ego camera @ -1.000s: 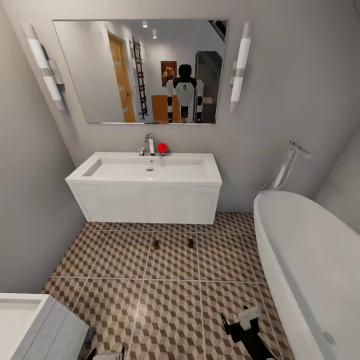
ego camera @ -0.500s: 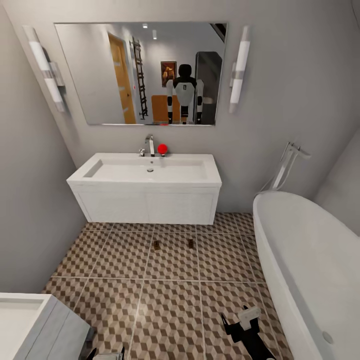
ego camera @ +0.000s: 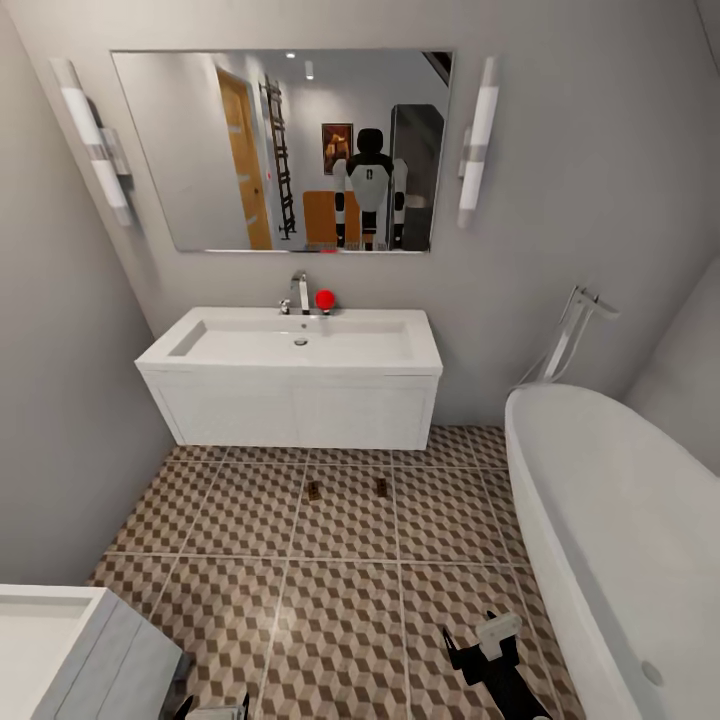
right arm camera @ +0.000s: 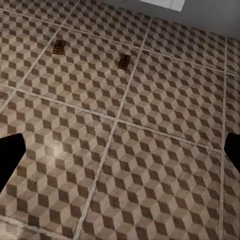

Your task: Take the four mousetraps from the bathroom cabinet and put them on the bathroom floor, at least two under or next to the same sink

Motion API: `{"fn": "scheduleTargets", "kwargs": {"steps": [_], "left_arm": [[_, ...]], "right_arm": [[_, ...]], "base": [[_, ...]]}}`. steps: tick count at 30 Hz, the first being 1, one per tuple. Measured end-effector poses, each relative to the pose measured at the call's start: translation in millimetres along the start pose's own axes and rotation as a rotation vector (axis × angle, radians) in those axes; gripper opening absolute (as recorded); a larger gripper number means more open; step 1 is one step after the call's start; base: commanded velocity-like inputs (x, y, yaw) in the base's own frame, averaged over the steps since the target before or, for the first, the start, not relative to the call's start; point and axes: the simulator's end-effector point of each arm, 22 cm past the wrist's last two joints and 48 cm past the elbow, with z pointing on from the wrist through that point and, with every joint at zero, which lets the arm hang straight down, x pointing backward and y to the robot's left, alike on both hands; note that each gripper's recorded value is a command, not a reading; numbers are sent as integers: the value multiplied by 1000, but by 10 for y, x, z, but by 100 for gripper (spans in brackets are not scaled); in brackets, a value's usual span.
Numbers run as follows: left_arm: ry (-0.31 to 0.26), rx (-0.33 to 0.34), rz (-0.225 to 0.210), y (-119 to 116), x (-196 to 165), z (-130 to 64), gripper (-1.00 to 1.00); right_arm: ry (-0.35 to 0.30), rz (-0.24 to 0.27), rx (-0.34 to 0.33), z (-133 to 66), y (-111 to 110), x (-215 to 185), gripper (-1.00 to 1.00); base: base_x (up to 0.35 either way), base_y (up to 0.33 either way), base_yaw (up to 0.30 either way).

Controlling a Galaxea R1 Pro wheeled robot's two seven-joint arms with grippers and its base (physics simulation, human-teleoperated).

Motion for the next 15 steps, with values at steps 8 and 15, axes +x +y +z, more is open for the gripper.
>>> {"fn": "scheduleTargets", "kwargs": {"steps": [8, 15], "left_arm": [[0, 0, 0, 3, -22, -59, 100], [0, 0, 0, 5, -28, -81, 100]], "right_arm": [[0, 0, 0, -58, 4, -24, 100], [0, 0, 0, -79, 5, -31, 100]], "base": [[0, 0, 0], [0, 0, 0]]}}
